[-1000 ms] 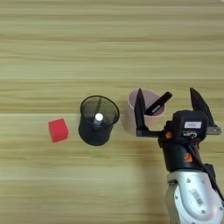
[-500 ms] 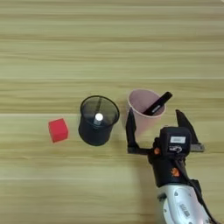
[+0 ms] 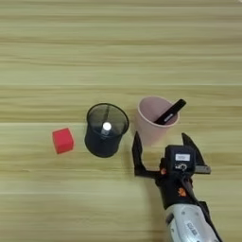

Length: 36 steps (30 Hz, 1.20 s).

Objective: Move the objects on the table

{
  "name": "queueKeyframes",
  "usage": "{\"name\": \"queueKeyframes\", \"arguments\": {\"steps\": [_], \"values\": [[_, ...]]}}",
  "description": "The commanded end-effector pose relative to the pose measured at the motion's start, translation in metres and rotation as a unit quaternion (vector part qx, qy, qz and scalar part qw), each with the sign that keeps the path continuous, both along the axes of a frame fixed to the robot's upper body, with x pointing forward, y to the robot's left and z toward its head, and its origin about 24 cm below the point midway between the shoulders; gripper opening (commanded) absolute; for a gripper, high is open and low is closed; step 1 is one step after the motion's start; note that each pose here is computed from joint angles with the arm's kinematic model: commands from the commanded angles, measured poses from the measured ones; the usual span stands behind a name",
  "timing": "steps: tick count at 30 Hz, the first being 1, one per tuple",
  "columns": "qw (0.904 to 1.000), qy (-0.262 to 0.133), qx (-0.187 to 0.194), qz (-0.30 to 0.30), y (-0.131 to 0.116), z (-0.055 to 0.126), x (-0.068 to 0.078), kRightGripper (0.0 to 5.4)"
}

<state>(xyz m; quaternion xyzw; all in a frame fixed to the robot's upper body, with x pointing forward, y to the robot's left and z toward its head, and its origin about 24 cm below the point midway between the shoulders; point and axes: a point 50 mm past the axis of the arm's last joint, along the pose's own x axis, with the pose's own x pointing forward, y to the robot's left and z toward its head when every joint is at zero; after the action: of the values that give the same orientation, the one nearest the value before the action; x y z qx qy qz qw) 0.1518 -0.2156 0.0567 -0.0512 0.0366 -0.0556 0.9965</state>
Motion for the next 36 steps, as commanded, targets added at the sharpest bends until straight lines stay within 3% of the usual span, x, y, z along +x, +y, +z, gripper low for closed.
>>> {"name": "queueKeyframes", "arguments": {"steps": [1, 11, 22, 36], "values": [[0.9997, -0.020, -0.015, -0.002, -0.002, 0.010, 0.006, 5.37], [0.9999, 0.000, -0.016, -0.004, -0.005, 0.005, 0.012, 5.37], [0.9996, 0.014, -0.024, 0.010, -0.007, -0.001, 0.030, 5.37], [0.9996, 0.006, -0.021, 0.016, -0.010, -0.001, 0.052, 5.37]]}}
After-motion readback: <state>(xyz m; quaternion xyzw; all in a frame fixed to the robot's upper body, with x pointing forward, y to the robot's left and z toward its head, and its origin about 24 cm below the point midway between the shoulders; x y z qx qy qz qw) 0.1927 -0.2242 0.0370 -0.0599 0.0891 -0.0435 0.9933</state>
